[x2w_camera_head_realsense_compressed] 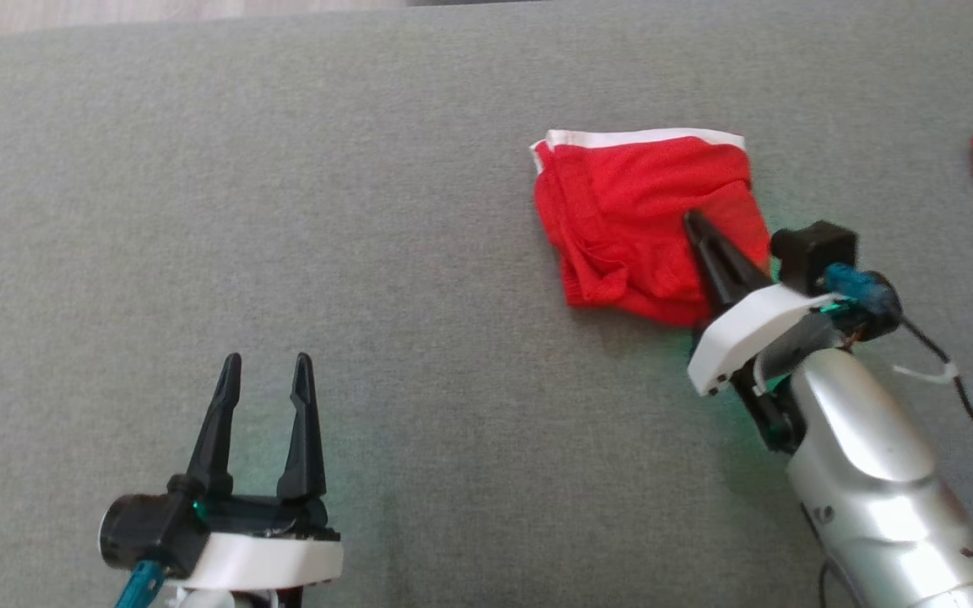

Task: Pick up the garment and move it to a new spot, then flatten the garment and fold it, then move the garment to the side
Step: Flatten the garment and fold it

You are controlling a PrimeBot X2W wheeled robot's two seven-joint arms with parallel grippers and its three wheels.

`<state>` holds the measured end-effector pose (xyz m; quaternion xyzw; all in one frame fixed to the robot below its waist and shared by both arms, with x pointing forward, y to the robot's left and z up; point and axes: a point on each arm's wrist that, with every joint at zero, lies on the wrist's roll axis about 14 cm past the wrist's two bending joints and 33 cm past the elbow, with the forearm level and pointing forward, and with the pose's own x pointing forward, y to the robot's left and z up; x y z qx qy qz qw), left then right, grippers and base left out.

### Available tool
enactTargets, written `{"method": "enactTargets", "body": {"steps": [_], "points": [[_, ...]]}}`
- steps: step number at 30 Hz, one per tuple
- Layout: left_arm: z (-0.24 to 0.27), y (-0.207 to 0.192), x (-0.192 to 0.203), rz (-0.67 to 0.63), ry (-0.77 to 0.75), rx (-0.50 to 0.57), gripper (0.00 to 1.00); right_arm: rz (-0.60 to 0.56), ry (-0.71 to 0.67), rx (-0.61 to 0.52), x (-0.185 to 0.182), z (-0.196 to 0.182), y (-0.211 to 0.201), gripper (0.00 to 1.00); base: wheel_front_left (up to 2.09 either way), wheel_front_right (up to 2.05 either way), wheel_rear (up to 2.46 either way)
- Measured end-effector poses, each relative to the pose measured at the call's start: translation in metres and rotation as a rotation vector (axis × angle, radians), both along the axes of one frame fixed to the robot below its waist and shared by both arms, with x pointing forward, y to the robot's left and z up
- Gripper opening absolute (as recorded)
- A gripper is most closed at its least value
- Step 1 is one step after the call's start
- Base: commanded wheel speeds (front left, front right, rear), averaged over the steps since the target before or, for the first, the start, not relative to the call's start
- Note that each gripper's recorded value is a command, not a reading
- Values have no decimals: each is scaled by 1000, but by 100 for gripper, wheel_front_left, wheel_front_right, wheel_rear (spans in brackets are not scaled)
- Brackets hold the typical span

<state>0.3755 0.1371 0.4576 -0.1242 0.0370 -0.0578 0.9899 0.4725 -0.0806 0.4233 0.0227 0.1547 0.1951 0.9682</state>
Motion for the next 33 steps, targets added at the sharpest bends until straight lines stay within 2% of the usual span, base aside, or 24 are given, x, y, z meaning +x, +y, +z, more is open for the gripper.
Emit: {"method": "enactTargets", "body": {"steps": [12, 27, 33], "points": [[-5, 10, -4, 34, 20, 9, 100, 158, 61, -18, -24, -38, 51, 0, 0, 0, 0], [1, 4, -4, 19, 0, 5, 100, 281, 49, 20, -56, -31, 86, 0, 0, 0, 0], [4, 1, -4, 8, -8, 3, 100, 322, 94, 20, -79, -39, 94, 0, 0, 0, 0]]}}
